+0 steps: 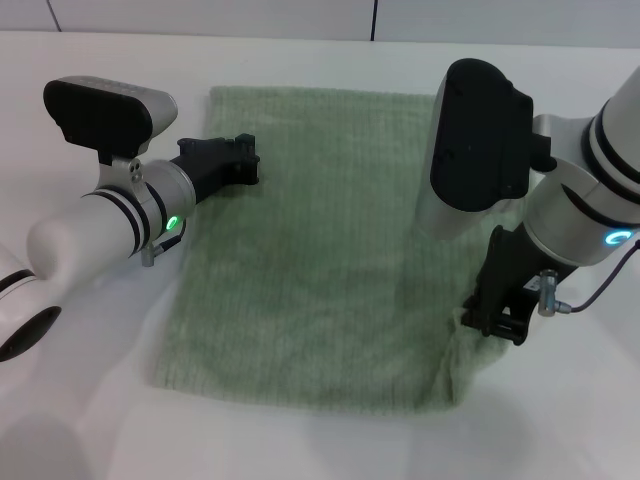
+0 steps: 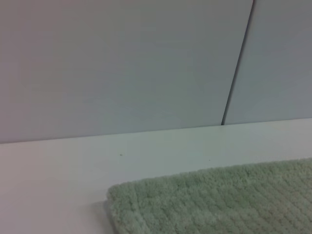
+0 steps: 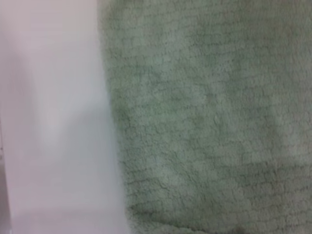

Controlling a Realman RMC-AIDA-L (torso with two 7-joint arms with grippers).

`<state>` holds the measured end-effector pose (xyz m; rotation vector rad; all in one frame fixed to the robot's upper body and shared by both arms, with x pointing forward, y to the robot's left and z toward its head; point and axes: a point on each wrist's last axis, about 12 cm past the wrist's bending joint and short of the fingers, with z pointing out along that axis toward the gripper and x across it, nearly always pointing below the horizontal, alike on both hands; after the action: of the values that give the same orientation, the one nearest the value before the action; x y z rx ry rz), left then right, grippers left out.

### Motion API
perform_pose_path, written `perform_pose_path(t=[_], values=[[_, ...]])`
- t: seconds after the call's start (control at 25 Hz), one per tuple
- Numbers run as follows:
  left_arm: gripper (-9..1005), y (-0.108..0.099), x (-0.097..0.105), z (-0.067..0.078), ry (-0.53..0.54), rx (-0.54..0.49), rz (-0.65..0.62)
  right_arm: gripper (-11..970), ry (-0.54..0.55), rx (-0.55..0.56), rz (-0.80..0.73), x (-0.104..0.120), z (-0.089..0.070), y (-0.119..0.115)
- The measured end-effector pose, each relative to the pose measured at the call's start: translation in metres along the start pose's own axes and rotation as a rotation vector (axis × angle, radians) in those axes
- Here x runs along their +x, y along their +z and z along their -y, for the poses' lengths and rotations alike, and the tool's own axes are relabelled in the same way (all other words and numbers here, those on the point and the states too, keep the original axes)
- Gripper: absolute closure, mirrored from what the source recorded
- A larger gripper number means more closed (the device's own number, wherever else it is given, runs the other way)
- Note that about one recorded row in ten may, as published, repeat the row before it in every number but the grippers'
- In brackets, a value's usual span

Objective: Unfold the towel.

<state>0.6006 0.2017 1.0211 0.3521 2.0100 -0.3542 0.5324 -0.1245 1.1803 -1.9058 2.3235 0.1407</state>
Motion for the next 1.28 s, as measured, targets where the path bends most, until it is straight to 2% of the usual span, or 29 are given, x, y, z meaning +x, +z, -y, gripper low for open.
perform_pose_path(t=[0.16,0.36,0.56,0.68,0.8,0.96,1.08,1.28], values=[[992,0.0,0.0,0.0,0.0,0.0,0.001,934,-0.022,0.003,-0.007,-0.004,-0.002,0.0],[992,0.0,0.0,0.0,0.0,0.001,0.001,773,-0.052,0.006,-0.003,-0.01,-0.005,-0.001],[992,0.0,0.0,0.0,-0.002,0.0,0.0,668,-0.061,0.009,0.002,-0.011,-0.006,-0.003],[992,0.0,0.0,0.001,-0.004,0.003,0.003,669,-0.052,0.029,0.016,-0.011,-0.004,-0.005],[991,0.0,0.0,0.002,-0.005,0.004,0.004,669,-0.048,0.121,0.083,-0.015,0.003,-0.012],[991,-0.001,0.0,0.001,-0.013,0.002,0.011,670,-0.011,0.352,0.233,-0.02,0.025,-0.018],[991,-0.003,0.0,0.001,-0.016,0.012,0.032,670,0.022,0.471,0.38,-0.022,0.037,-0.022],[977,-0.017,-0.001,-0.003,-0.049,0.049,0.175,636,0.107,0.729,0.68,-0.013,0.058,-0.025]])
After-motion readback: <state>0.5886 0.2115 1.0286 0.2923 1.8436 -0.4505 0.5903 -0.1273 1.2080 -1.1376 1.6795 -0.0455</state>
